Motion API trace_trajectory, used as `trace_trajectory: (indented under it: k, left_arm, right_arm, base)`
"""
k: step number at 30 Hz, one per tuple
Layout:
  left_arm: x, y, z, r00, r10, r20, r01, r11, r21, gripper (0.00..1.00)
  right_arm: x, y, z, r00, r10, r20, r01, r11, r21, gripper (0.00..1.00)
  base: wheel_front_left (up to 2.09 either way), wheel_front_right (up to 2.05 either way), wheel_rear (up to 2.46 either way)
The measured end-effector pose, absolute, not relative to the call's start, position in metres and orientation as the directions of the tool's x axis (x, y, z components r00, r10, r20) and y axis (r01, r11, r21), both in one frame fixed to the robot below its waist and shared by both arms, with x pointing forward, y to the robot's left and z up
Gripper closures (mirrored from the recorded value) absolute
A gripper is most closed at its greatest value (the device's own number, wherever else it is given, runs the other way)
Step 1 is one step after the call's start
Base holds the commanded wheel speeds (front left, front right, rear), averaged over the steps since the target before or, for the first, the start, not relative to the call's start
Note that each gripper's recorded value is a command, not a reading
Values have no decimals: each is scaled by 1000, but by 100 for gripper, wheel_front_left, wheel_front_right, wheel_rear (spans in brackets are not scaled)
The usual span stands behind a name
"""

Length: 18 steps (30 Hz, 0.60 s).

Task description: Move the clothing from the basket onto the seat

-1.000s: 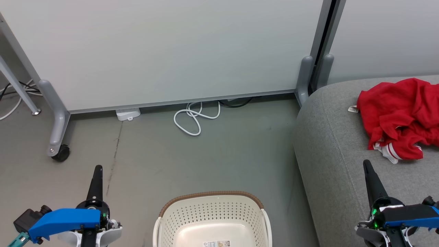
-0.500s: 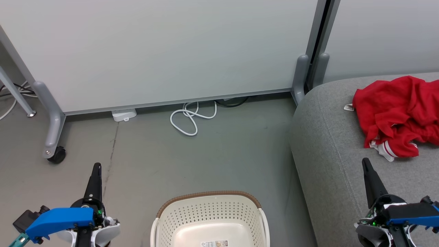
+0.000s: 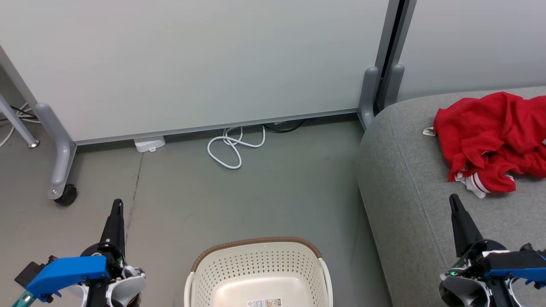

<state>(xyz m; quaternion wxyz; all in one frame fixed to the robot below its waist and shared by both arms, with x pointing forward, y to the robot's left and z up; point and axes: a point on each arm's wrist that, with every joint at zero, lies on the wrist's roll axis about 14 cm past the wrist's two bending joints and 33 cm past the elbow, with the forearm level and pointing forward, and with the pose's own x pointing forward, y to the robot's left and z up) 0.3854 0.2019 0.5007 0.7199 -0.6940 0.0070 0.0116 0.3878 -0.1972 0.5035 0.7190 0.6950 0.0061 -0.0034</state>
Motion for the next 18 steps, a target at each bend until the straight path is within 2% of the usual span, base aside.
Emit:
trace_trajectory:
  k: [6, 18]
  left_arm:
    - [387, 201, 503, 1000, 1, -17, -17, -2, -1000, 100]
    - [387, 200, 503, 1000, 1, -17, -17, -3, -1000, 100]
  right_arm:
    - [387, -199, 503, 1000, 1, -12, 12, -4, 1000, 100]
    - [387, -199, 504, 1000, 1, -9, 9, -6, 1000, 100]
  base:
    - [0, 0, 0]
    - [0, 0, 0]
